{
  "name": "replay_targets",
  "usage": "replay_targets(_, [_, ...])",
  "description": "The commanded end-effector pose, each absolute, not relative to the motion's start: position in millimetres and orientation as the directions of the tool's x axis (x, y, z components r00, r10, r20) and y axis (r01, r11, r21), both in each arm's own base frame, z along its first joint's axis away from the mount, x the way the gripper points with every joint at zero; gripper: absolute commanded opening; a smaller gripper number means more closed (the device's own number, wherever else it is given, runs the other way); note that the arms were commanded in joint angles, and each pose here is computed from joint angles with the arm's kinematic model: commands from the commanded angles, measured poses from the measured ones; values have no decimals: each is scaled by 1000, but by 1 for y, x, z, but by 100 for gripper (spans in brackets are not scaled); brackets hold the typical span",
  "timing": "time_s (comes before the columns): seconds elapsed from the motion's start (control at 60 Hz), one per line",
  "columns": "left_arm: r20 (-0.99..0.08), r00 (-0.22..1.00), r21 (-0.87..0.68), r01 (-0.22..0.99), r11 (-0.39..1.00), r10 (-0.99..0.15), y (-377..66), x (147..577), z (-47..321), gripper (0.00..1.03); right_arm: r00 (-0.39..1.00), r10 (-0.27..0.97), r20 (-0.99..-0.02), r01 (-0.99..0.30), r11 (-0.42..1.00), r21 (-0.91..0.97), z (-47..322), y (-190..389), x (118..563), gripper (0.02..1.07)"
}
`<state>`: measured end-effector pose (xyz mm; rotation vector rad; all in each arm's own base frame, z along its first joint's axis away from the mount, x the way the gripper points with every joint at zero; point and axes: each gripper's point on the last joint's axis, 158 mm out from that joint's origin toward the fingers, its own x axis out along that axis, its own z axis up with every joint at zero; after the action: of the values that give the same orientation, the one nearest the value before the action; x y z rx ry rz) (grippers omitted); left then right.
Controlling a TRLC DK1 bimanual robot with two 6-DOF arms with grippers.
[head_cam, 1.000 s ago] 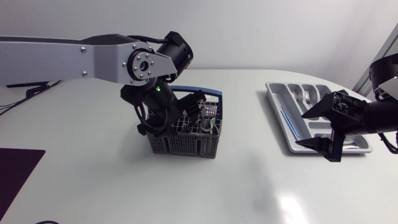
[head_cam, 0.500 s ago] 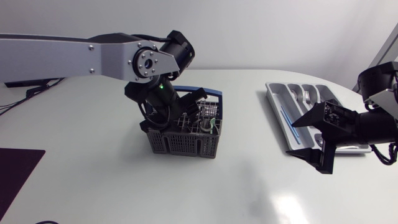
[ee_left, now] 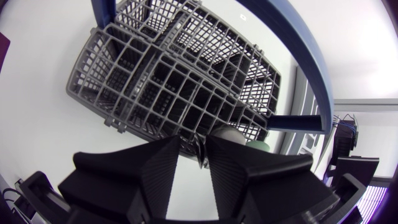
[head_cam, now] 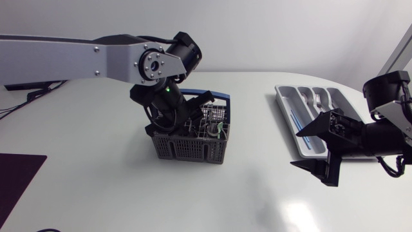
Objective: Unload the cutlery basket into the drawer organizer.
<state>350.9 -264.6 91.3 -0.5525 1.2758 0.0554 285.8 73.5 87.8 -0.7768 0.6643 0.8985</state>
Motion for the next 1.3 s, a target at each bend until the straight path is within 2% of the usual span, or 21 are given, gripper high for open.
replay_targets(0.0, [-915, 313, -364, -371, 854, -254, -264, 359, 91, 26, 451, 430, -783, -871, 403, -280, 80, 77, 278, 102])
replay_targets(0.05, [-915, 313, -364, -371, 854, -254, -264, 359, 91, 23, 451, 429, -782, -871, 403, -281, 80, 77, 278, 102])
replay_targets(0.283, [-913, 298, -377, -362, 853, -277, -268, 357, 93, 23, 449, 433, -781, -873, 397, -283, 81, 82, 277, 102])
replay_targets(0.567, [-914, 295, -376, -357, 855, -278, -268, 356, 92, 10, 450, 430, -782, -874, 393, -287, 80, 85, 277, 102])
replay_targets(0.717, [-915, 293, -373, -355, 857, -277, -268, 356, 91, 9, 450, 426, -785, -874, 391, -289, 78, 85, 277, 102])
replay_targets(0.767, [-915, 293, -373, -353, 858, -277, -268, 356, 91, 4, 451, 425, -785, -873, 392, -289, 77, 85, 277, 102])
replay_targets(1.283, [-901, 284, -414, -336, 846, -329, -273, 351, 103, 4, 450, 414, -791, -875, 385, -296, 76, 86, 276, 102])
